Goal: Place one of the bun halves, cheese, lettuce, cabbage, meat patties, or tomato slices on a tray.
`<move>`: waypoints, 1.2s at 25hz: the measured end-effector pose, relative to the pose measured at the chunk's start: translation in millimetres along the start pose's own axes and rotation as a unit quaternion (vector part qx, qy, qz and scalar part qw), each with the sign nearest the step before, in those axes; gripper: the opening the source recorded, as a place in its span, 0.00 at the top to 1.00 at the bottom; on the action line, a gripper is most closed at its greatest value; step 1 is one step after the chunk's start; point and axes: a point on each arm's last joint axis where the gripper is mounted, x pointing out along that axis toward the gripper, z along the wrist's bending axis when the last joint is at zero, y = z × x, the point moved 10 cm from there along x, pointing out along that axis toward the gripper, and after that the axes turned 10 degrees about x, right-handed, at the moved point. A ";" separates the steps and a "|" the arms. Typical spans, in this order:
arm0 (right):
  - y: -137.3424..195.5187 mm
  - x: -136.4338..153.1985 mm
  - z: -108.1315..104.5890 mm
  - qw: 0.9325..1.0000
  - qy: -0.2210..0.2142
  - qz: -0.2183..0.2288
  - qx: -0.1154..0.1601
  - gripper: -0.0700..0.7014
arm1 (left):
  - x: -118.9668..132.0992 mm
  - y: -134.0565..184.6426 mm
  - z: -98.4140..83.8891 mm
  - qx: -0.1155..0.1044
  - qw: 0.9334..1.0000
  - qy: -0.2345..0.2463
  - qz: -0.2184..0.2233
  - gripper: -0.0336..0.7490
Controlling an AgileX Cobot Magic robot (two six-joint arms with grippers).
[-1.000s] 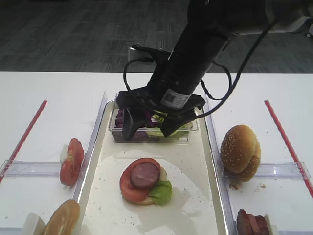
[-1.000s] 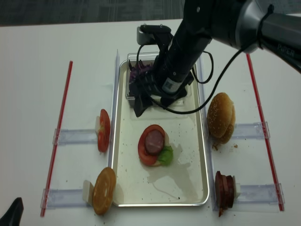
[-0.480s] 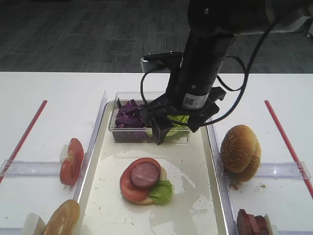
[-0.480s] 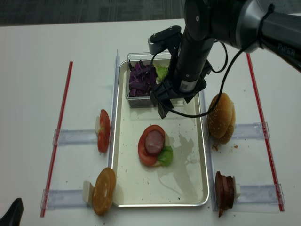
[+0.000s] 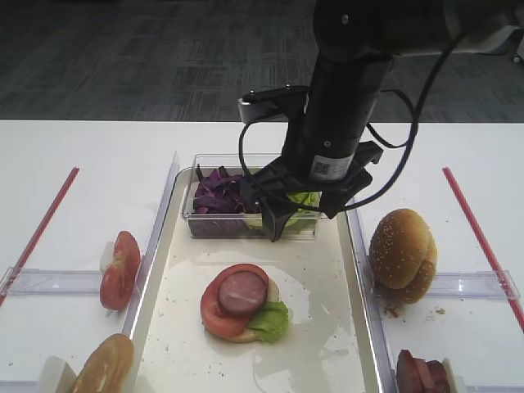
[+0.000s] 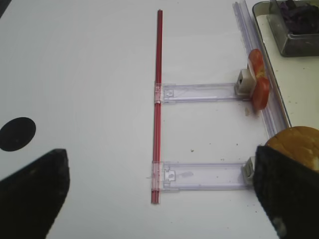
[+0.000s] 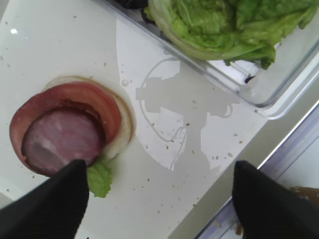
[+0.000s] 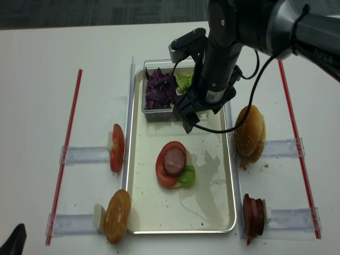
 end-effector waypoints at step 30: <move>-49.3 -82.1 -79.3 0.989 0.016 -0.070 0.126 0.12 | 0.0 0.0 0.0 0.000 1.000 0.000 0.000 0.08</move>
